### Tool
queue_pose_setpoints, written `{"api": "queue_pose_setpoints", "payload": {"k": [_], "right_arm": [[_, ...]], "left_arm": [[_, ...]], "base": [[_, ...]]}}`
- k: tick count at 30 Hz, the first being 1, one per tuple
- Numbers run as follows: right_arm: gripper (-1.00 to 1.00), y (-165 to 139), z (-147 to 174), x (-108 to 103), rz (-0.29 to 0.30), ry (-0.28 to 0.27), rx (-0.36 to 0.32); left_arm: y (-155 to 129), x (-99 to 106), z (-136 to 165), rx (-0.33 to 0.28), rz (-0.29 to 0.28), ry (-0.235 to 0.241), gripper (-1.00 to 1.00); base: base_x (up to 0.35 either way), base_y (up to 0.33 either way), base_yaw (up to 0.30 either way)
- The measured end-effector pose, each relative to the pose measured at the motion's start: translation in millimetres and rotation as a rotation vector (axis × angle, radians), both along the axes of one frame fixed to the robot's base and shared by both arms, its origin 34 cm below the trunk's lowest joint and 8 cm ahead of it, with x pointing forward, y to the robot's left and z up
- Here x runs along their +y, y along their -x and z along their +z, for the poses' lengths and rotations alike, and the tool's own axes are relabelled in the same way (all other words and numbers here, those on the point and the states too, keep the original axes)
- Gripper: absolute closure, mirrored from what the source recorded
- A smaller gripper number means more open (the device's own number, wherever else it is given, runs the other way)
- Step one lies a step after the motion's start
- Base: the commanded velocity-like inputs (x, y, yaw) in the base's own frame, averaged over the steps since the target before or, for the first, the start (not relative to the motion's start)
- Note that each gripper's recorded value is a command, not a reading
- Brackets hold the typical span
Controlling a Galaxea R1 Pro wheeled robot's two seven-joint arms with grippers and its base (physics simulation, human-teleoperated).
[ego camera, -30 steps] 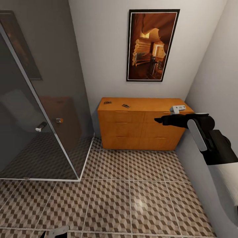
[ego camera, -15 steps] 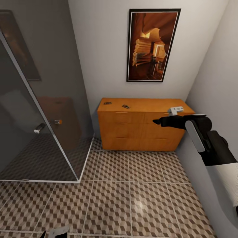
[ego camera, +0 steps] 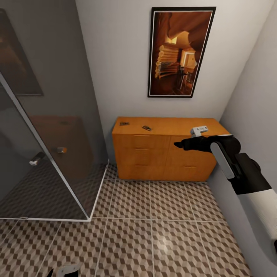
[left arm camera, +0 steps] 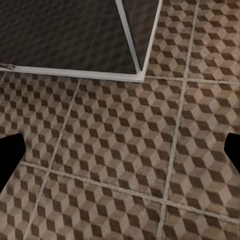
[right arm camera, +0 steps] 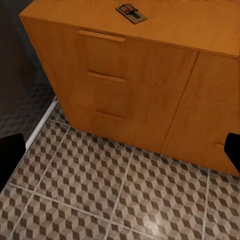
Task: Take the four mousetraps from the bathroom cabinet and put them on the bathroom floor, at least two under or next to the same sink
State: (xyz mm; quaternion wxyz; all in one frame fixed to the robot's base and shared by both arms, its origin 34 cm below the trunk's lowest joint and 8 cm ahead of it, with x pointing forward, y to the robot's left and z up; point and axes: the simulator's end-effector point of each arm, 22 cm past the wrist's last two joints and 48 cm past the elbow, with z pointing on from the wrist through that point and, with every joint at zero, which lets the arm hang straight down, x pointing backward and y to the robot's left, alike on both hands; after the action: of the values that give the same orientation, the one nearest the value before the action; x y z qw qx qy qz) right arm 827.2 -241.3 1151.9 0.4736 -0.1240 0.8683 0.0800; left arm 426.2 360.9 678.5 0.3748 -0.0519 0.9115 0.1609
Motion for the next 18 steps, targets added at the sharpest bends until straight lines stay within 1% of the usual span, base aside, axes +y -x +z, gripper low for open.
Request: {"api": "queue_pose_setpoints", "payload": {"k": [9, 13, 18], "right_arm": [[-1.0, -1, -15, -4, -0.01, -0.002, 0.037], [-1.0, -1, -26, -7, -0.018, -0.005, 0.062], [-1.0, -2, -33, -8, -0.023, -0.012, 0.072]], "left_arm": [[0, 0, 0, 0.0, 0.0, 0.0, -1.0], [0, 0, 0, 0.0, 0.0, 0.001, -1.0], [0, -1, 0, 0.0, -0.001, 0.002, -1.0]], "base": [[0.248, -0.008, 0.0], [0.248, -0.094, 0.0], [0.248, -0.128, 0.0]]}}
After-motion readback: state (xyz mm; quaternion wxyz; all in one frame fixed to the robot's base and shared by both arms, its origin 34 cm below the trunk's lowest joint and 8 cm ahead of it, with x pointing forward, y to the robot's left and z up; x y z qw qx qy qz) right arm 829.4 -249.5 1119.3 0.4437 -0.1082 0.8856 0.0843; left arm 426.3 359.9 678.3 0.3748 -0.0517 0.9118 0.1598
